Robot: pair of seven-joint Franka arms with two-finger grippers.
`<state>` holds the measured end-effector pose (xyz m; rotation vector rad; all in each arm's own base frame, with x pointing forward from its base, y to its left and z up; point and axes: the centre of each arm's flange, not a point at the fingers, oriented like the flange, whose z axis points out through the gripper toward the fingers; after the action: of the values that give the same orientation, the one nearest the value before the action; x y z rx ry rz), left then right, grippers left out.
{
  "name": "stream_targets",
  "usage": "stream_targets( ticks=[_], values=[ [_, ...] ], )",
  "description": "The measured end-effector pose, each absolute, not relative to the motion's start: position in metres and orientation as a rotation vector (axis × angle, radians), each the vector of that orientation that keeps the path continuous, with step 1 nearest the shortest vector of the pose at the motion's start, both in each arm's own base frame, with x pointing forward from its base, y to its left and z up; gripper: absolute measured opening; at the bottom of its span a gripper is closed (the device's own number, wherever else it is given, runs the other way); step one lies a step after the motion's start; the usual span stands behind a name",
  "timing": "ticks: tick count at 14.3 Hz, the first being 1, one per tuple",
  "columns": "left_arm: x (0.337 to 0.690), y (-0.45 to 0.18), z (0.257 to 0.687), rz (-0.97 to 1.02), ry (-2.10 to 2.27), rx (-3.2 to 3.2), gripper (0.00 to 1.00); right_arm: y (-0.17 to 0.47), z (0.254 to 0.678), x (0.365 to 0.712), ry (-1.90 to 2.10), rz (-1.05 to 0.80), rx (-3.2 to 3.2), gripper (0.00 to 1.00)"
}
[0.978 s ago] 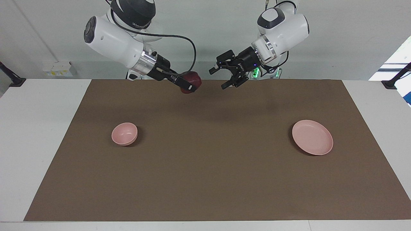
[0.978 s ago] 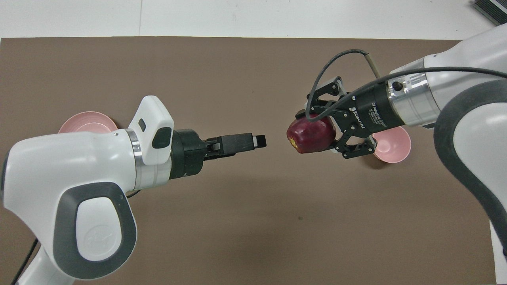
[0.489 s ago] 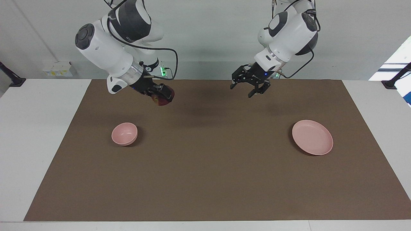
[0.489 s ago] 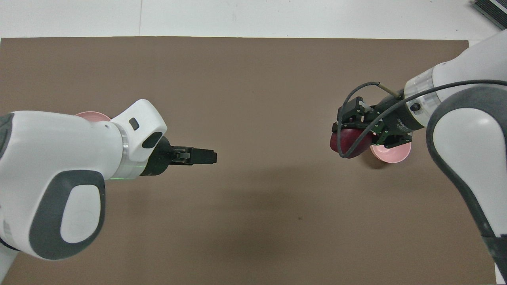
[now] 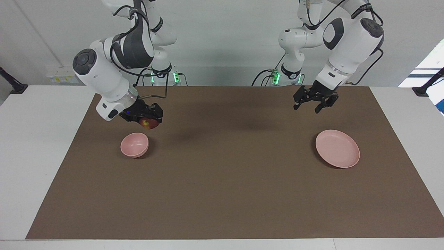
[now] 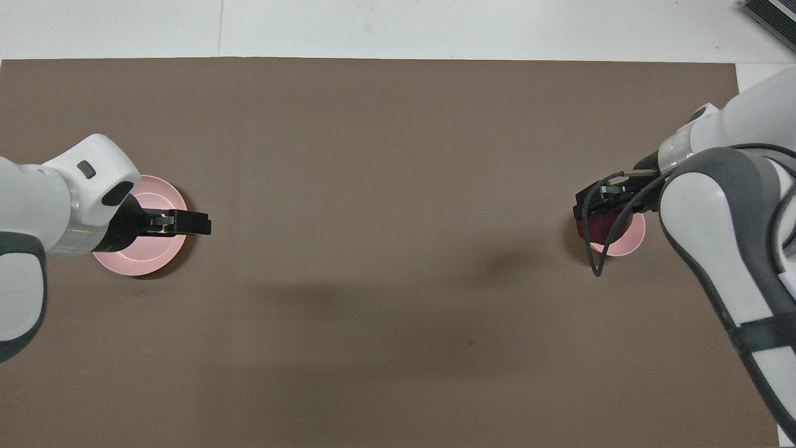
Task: Move apple from plate to bowl
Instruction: 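Lower the apple into the bowl with the right gripper while the left withdraws, then open the right gripper to release the apple into the pink bowl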
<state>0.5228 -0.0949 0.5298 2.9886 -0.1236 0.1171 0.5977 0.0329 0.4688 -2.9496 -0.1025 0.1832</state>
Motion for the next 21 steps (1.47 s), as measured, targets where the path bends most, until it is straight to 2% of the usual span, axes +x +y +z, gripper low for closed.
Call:
stream_targets(
  ticks=[4,7,9,12,16,21],
  values=[
    [0.545,-0.049,0.551,0.155,-0.22,3.064,1.0,0.011,0.438,0.599,-0.235,0.149,-3.024,0.8],
    [0.567,-0.045,0.6,0.095,-0.242,3.072,1.0,-0.009,0.412,0.603,-0.286,0.139,-3.043,0.8],
    [0.57,-0.04,0.626,0.055,-0.239,3.073,1.0,-0.017,0.398,0.604,-0.29,0.158,-3.047,0.8],
    [0.558,-0.029,0.65,0.003,-0.239,3.078,1.0,-0.022,0.385,0.604,-0.308,0.162,-3.05,0.8],
    [0.525,-0.023,0.683,-0.001,-0.287,3.071,1.0,-0.03,0.369,0.599,-0.331,0.157,-3.052,0.8],
    [0.522,-0.021,0.678,-0.038,-0.285,3.07,1.0,-0.031,0.355,0.601,-0.332,0.151,-3.059,0.8]
  ],
)
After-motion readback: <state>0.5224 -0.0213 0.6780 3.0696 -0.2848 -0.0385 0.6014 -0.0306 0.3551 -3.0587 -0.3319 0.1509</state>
